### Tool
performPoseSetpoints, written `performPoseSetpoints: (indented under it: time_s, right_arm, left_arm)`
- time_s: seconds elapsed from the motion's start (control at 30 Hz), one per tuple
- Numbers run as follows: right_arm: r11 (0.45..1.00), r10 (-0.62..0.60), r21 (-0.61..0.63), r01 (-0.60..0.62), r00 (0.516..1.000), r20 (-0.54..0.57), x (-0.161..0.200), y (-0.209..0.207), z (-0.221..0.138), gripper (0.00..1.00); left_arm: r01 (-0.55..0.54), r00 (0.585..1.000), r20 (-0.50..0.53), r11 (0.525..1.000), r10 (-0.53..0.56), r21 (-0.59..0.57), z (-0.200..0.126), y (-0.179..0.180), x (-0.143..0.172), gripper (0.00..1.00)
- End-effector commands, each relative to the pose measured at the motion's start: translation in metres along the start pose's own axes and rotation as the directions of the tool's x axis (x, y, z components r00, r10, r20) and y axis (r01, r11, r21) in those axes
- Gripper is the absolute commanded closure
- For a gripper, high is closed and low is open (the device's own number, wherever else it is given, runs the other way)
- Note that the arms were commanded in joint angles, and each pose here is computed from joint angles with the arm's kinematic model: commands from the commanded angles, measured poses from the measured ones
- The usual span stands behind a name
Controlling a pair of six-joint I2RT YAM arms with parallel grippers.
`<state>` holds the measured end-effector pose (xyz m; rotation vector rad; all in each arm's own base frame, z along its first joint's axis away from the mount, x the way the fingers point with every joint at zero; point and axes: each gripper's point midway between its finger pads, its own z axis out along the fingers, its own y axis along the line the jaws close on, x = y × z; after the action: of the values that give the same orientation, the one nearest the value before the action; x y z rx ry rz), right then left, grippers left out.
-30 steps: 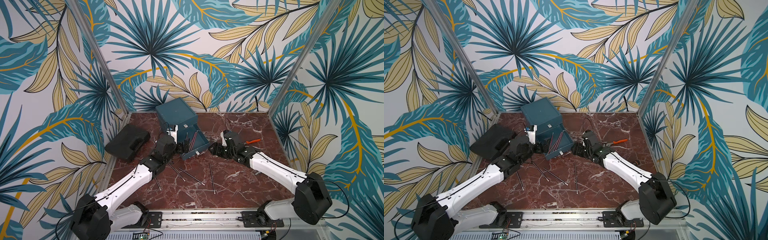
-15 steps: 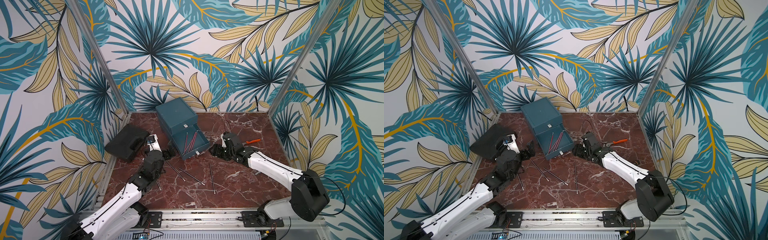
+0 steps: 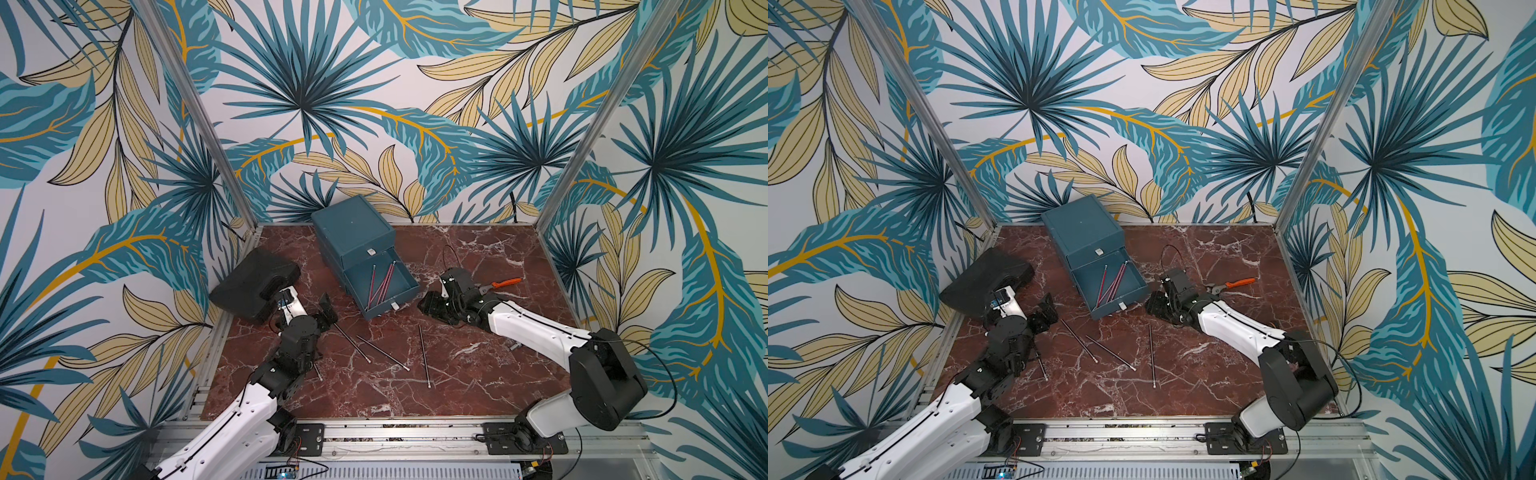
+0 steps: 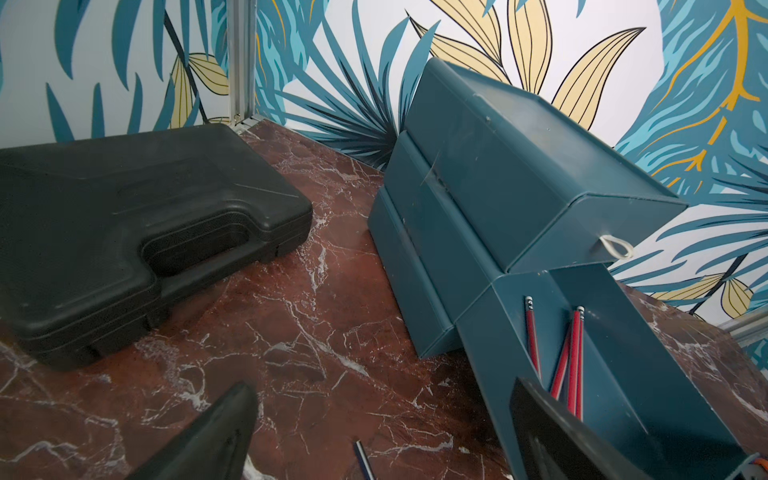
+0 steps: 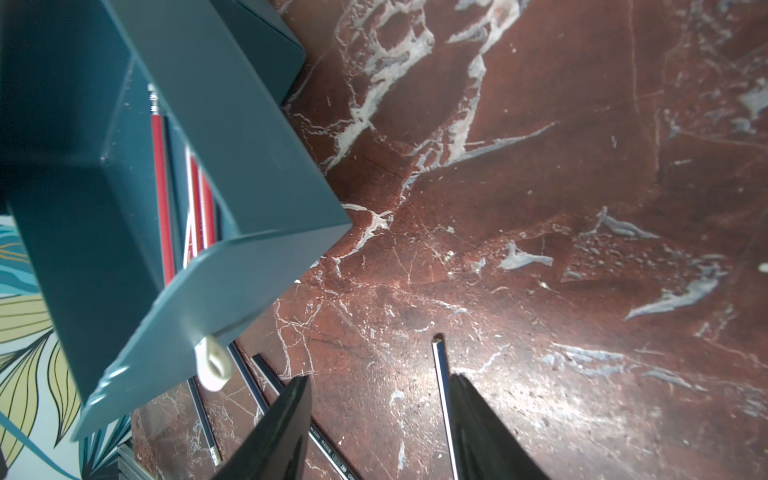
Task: Please place the pencils in the drawer according to their color
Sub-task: Close the drawer in the storage box.
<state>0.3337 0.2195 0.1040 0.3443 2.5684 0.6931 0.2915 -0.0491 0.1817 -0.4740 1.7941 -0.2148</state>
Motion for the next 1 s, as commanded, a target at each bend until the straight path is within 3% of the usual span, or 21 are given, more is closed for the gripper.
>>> performPoseSetpoints:
  time_s: [0.0, 0.23, 0.63, 0.97]
  right_arm:
    - [0.999, 0.040, 0.028, -0.039, 0.999, -0.009, 0.006, -0.012, 0.005, 0.44]
    - [0.997, 0.070, 0.040, -0.071, 0.997, 0.012, 0.004, -0.014, 0.004, 0.45]
    - [0.992, 0.041, 0.118, -0.045, 0.998, 0.039, 0.011, -0.039, -0.003, 0.45]
    - [0.999, 0.020, 0.047, -0.023, 0.997, 0.075, -0.009, -0.012, 0.011, 0.46]
  left_arm:
    - [0.015, 1.000, -0.023, 1.000, -0.014, 0.020, 0.001, 0.003, 0.012, 0.00]
    - [0.010, 0.995, -0.104, 0.996, -0.001, 0.092, 0.006, -0.012, 0.030, 0.00]
    - [0.058, 0.981, -0.190, 0.995, -0.042, 0.078, 0.001, -0.010, 0.043, 0.00]
    - [0.080, 0.956, -0.291, 0.989, -0.039, 0.127, -0.007, -0.011, 0.069, 0.00]
